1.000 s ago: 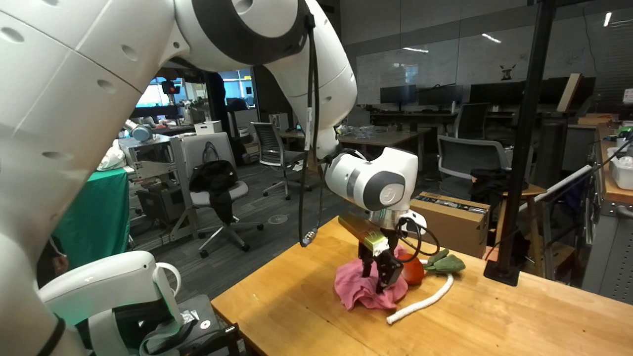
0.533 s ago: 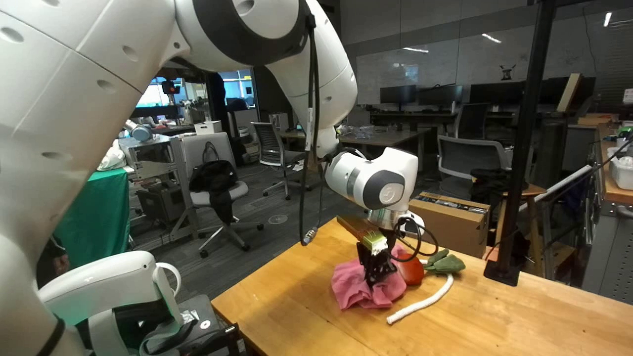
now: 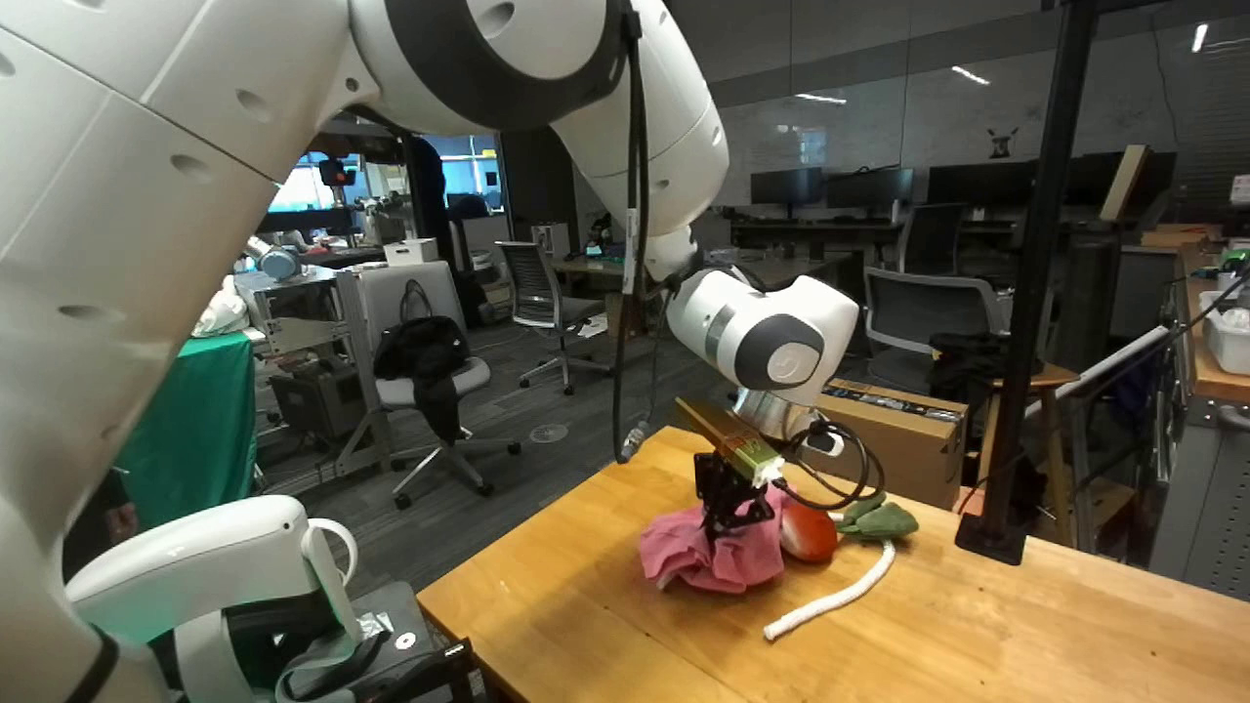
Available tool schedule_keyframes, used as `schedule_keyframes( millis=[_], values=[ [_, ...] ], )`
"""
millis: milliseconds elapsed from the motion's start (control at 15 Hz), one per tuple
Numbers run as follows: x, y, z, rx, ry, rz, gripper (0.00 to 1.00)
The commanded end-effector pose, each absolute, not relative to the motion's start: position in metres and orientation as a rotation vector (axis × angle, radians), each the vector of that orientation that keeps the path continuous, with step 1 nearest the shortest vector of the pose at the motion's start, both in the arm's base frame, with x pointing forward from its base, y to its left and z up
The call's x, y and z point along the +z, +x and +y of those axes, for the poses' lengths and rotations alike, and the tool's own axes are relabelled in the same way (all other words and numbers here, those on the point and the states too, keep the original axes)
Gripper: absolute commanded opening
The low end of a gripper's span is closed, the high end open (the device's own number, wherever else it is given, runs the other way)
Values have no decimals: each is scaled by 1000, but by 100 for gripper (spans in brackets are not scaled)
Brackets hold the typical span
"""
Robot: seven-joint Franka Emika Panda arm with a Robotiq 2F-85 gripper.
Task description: Separate the objects on the table.
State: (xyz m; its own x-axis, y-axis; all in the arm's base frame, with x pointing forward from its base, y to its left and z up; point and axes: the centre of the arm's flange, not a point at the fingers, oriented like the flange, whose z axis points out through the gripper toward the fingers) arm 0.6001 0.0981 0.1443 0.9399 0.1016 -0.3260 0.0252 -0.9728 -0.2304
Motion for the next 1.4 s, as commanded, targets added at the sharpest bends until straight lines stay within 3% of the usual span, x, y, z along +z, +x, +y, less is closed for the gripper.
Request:
schedule_keyframes(
  millis=[0, 667, 1333],
  values=[
    [171, 607, 91, 543, -2712, -223, 3],
    [222, 587, 96, 775, -2271, -637, 2],
    [189, 550, 136, 1055, -2026, -713, 2]
  ],
)
